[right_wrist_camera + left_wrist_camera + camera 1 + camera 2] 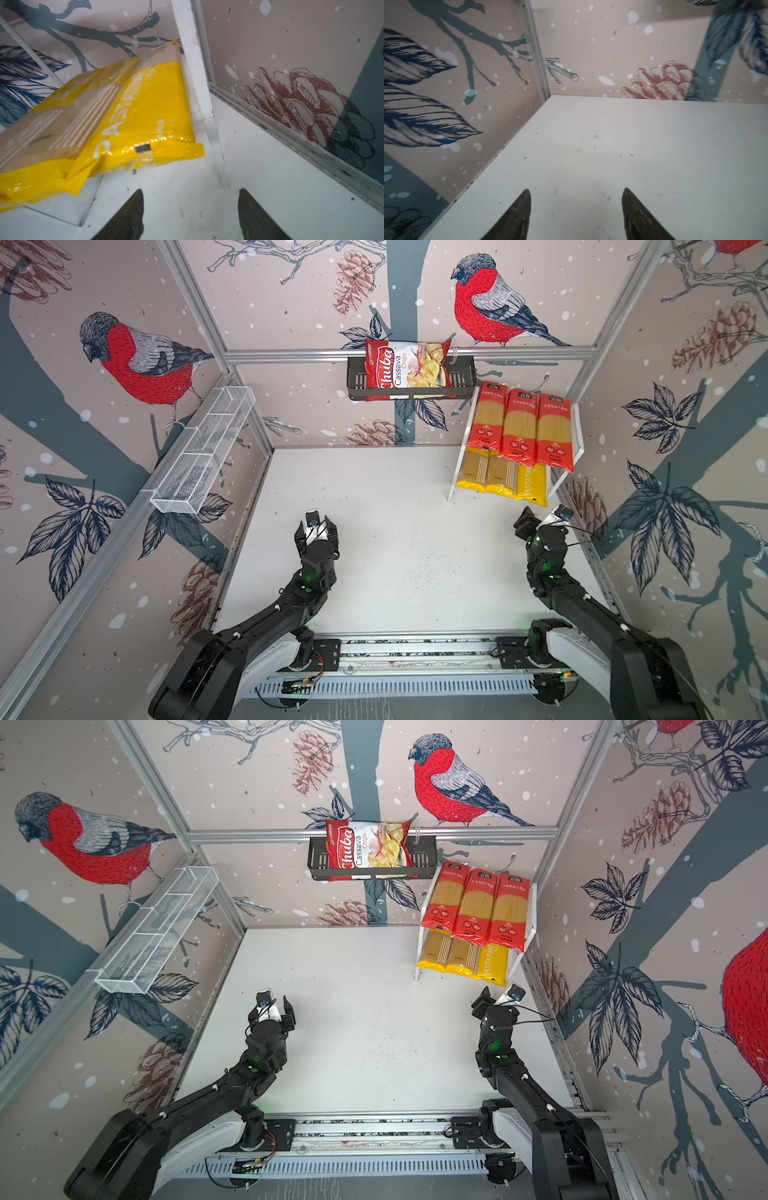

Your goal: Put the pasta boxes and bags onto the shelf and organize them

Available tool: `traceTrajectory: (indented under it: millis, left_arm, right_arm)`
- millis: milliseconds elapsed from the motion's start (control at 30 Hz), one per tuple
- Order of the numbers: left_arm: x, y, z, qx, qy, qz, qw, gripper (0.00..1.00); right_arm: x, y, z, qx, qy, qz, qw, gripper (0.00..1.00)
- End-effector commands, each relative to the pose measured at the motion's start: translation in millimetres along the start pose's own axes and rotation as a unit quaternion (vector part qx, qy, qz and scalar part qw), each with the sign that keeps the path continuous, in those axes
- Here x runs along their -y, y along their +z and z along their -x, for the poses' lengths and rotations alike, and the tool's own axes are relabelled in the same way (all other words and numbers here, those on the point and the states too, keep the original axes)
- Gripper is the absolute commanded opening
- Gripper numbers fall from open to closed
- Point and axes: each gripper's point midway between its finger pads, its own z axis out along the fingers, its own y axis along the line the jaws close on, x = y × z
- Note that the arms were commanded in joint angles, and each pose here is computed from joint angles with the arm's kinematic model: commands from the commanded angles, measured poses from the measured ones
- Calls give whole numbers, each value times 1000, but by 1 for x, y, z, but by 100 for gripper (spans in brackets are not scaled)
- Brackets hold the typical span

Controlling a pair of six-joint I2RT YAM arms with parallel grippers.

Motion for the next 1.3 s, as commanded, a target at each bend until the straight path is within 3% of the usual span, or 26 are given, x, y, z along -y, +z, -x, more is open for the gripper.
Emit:
traceTrajectory:
  millis: [0,133,300,567,900,1133,1267]
  left_arm:
    - [-9,7,15,48,-39,-7,998,68]
    - [-13,14,6,59,-60,-30,996,69]
    - [-8,22,16,93,-54,-55,993,69]
    - [-14,29,13,110,-52,-58,991,69]
    - [-7,41,1,92,-43,-62,993,69]
    - [-10,47,-2,84,-46,-49,994,70]
    - [-14,63,-11,47,-52,-25,997,72]
  right_arm:
    - [5,3,22,62,-1,-17,998,71]
    - [11,16,14,52,-22,-32,998,71]
    - [6,14,12,74,-54,-1,996,70]
    - [32,12,12,93,-15,-20,995,70]
    - [35,21,8,80,-7,-14,997,73]
    - [14,21,-3,76,-42,39,995,74]
    - [10,22,-4,88,-51,44,994,79]
